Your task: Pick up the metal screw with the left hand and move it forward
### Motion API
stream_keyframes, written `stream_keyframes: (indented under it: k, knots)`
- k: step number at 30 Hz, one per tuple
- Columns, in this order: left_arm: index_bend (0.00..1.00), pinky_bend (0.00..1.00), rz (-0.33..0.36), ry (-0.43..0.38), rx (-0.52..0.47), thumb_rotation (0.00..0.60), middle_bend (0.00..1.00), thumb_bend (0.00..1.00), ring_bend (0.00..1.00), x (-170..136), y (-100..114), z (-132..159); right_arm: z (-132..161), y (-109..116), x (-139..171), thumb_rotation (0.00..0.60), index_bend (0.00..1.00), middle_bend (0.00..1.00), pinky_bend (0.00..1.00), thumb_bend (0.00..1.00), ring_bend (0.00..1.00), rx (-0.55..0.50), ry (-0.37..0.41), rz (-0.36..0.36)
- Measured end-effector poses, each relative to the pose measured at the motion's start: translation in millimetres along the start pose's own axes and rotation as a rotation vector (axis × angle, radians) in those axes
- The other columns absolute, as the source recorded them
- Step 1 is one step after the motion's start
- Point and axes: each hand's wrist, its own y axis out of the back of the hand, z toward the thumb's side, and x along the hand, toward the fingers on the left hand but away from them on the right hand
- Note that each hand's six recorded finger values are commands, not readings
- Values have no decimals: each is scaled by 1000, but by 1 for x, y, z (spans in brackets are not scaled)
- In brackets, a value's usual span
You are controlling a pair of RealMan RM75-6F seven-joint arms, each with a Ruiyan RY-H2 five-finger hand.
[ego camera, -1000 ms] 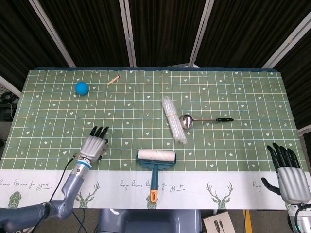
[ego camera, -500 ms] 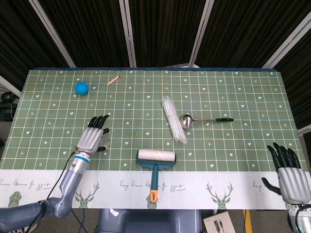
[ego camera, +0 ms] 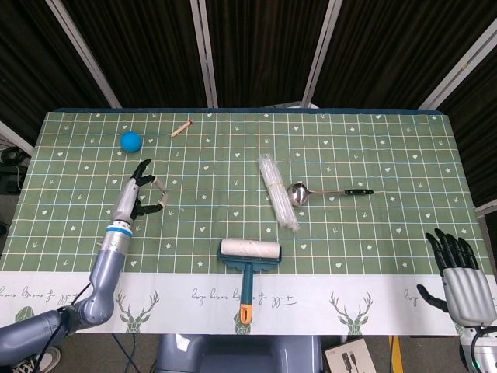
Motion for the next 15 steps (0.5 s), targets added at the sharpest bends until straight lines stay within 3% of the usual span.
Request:
stream_keyframes:
  k: [8,15]
  knots:
    - [601,0,-1,73,-80,600,0,409,0,21,10,-19,1,-2,-2,600,0,0,44,111,0,-9,2,9]
    - [603,0,-3,59,-54,600,0,409,0,38,10,-11,3,-4,-4,600,0,0,44,111,0,-17,7,16]
